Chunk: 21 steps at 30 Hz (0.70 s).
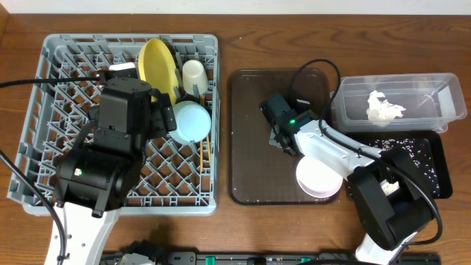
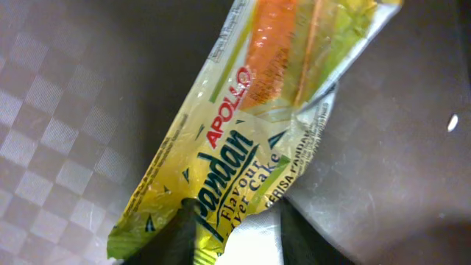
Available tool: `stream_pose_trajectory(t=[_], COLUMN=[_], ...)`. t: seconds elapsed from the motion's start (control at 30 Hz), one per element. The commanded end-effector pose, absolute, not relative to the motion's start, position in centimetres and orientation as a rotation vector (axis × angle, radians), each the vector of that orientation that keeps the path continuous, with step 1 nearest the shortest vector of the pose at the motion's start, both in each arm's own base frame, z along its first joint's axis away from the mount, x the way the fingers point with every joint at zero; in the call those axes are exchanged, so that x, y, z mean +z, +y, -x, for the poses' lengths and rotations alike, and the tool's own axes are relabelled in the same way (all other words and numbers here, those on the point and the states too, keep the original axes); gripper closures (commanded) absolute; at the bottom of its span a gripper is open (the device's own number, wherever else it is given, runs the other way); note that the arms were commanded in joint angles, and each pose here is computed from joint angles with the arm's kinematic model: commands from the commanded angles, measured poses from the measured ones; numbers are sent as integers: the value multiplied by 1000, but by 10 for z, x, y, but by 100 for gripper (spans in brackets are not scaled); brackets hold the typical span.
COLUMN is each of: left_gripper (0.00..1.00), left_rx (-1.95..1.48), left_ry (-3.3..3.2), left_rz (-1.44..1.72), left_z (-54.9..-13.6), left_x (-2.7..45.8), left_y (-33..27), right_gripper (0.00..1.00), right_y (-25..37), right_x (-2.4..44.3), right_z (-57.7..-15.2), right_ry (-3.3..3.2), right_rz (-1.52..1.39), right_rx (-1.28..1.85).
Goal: Sort waste into correct bins and load items into the dishwasher rack
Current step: 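Lower the right gripper and pinch the Apollo Pandan cake wrapper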
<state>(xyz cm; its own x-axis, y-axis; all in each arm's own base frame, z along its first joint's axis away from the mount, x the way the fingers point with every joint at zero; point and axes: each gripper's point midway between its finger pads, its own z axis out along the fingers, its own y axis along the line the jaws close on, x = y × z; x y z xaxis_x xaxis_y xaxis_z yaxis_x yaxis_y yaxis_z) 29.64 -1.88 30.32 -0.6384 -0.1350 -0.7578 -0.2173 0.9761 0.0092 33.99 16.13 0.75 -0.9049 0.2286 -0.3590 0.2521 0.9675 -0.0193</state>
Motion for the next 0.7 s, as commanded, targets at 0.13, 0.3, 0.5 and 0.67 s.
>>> stream_pose_trajectory(t=[0.13,0.3,0.5,0.67], left_gripper=[6,6,6,6], left_rx=[125,125,125,125], left_ry=[2270,2270,2270,2270], left_rz=[259,259,259,259], left_z=[-297,-297,-297,-297], left_x=[304,303,304,304], left_y=[-18,-18,-18,-18], right_gripper=[52,49,46,46], right_y=[153,149,133,127], right_x=[38,65,62,48], right_z=[-353,-362,-368,-371], right_ry=[2689,2618,2607,2623], right_rz=[-358,-392,-440,-464], right_rx=[-47,9,-29,-56])
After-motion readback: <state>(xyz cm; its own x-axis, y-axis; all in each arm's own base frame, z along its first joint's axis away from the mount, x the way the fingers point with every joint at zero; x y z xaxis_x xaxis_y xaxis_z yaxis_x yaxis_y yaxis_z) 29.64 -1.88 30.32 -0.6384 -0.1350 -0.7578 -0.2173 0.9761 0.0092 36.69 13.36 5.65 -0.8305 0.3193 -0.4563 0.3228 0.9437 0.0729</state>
